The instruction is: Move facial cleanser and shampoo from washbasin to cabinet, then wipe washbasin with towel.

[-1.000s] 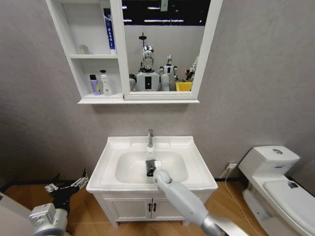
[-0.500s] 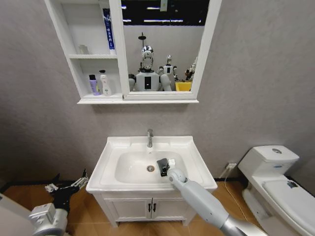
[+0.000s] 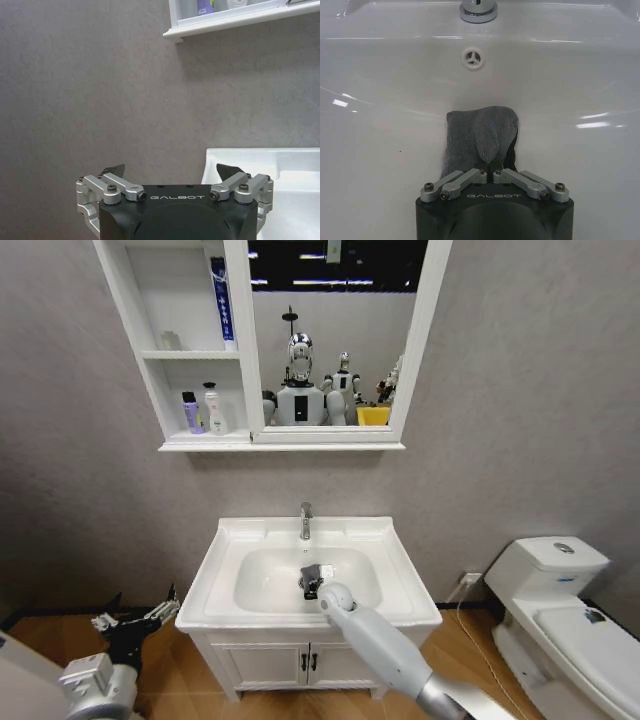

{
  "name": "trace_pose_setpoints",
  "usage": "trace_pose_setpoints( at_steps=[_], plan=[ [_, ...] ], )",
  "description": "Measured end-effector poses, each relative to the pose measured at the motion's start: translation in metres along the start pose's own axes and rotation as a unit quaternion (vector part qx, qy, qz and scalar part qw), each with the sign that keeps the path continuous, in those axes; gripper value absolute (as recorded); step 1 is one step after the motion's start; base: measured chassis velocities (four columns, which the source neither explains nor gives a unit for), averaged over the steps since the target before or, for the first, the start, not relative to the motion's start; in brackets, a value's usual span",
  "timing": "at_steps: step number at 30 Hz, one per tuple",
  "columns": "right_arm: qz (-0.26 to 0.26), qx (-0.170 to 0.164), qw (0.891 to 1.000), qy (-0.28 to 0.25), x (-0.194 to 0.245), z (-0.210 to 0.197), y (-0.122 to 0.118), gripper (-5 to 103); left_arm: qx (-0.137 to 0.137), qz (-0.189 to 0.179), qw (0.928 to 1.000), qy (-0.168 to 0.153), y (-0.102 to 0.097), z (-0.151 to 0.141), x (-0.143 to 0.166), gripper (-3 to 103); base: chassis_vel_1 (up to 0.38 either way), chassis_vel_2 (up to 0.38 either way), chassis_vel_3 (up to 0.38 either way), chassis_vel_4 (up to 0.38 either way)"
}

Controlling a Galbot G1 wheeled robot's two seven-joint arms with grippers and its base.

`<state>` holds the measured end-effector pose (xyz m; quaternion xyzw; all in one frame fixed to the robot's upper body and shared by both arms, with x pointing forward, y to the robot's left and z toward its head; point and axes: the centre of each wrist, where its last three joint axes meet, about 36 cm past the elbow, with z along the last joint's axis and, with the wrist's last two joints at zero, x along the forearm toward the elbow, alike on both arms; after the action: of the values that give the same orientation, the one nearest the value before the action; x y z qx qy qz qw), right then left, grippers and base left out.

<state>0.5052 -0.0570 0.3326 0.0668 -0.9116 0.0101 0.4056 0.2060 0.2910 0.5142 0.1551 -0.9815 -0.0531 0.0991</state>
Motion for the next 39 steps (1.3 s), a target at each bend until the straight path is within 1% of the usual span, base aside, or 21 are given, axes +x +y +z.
trace_pose_setpoints(
  at_steps=[9, 17, 19, 27, 37, 39],
  plan=[
    [-0.012, 0.003, 1.000, -0.004, -0.006, 0.003, 0.015, 1, 0.000, 0.000, 1.0000, 0.000, 0.000, 0.000, 0.000, 100, 0.000, 0.000, 0.000, 0.000],
    [-0.011, 0.003, 1.000, -0.003, -0.010, 0.006, 0.017, 1, 0.000, 0.000, 1.0000, 0.000, 0.000, 0.000, 0.000, 100, 0.000, 0.000, 0.000, 0.000],
    [-0.010, 0.004, 1.000, -0.002, -0.010, 0.007, 0.015, 1, 0.000, 0.000, 1.0000, 0.000, 0.000, 0.000, 0.000, 100, 0.000, 0.000, 0.000, 0.000],
    [0.004, 0.025, 1.000, -0.014, 0.000, 0.006, -0.009, 1, 0.000, 0.000, 1.0000, 0.000, 0.000, 0.000, 0.000, 100, 0.000, 0.000, 0.000, 0.000],
    [0.020, 0.028, 0.999, -0.016, 0.008, 0.008, -0.030, 1, 0.000, 0.000, 1.0000, 0.000, 0.000, 0.000, 0.000, 100, 0.000, 0.000, 0.000, 0.000],
    [0.021, 0.028, 0.999, -0.015, 0.008, 0.008, -0.030, 1, 0.000, 0.000, 1.0000, 0.000, 0.000, 0.000, 0.000, 100, 0.000, 0.000, 0.000, 0.000]
  ],
)
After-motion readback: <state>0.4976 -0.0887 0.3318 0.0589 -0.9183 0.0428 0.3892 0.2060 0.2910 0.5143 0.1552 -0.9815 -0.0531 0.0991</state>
